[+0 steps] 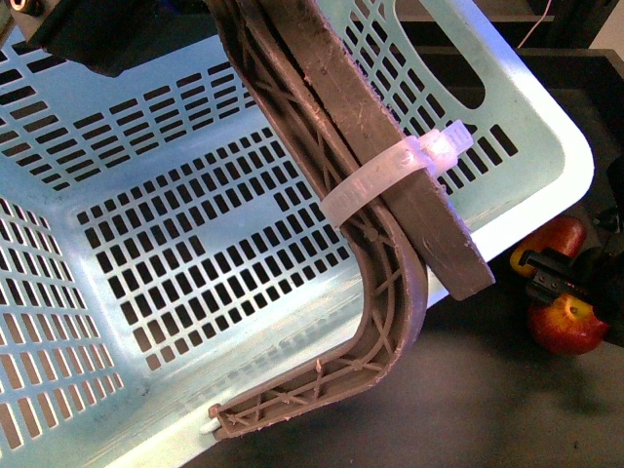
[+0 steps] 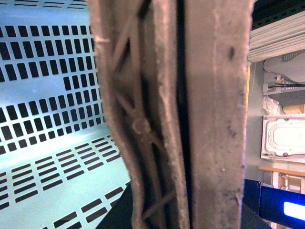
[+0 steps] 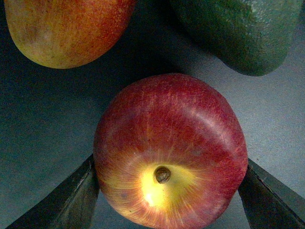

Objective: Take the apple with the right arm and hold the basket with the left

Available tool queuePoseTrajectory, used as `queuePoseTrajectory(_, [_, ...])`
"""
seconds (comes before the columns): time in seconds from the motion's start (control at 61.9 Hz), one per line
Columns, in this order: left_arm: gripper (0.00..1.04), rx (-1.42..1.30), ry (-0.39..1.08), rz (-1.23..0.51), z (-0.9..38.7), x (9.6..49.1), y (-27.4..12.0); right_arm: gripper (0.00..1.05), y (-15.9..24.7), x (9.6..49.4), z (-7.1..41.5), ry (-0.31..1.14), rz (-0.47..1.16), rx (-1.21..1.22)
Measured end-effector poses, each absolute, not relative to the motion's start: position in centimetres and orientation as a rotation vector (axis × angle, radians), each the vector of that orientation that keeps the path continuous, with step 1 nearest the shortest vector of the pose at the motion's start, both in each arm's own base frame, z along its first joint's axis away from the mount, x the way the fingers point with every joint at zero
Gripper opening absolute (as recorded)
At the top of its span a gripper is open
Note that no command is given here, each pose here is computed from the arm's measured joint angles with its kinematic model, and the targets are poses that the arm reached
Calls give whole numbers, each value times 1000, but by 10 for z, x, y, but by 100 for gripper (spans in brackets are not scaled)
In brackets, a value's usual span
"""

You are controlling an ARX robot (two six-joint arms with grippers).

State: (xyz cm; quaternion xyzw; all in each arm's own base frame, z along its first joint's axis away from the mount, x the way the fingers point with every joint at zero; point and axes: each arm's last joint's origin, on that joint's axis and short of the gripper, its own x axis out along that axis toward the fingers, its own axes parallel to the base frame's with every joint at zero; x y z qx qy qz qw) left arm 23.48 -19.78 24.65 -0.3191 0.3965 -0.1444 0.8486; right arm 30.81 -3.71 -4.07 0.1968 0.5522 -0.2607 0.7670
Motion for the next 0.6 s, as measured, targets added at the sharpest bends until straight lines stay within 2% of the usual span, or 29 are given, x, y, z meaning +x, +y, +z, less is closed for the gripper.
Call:
queuePoseTrajectory(0.259, [16,-672,835,-304,247,235,-198,71,-36,302,-30,1165,-584,431])
queuePoseTrajectory(0.598, [16,-672,835,-304,247,235,-198,71,-30,294,23,1036,-523,437])
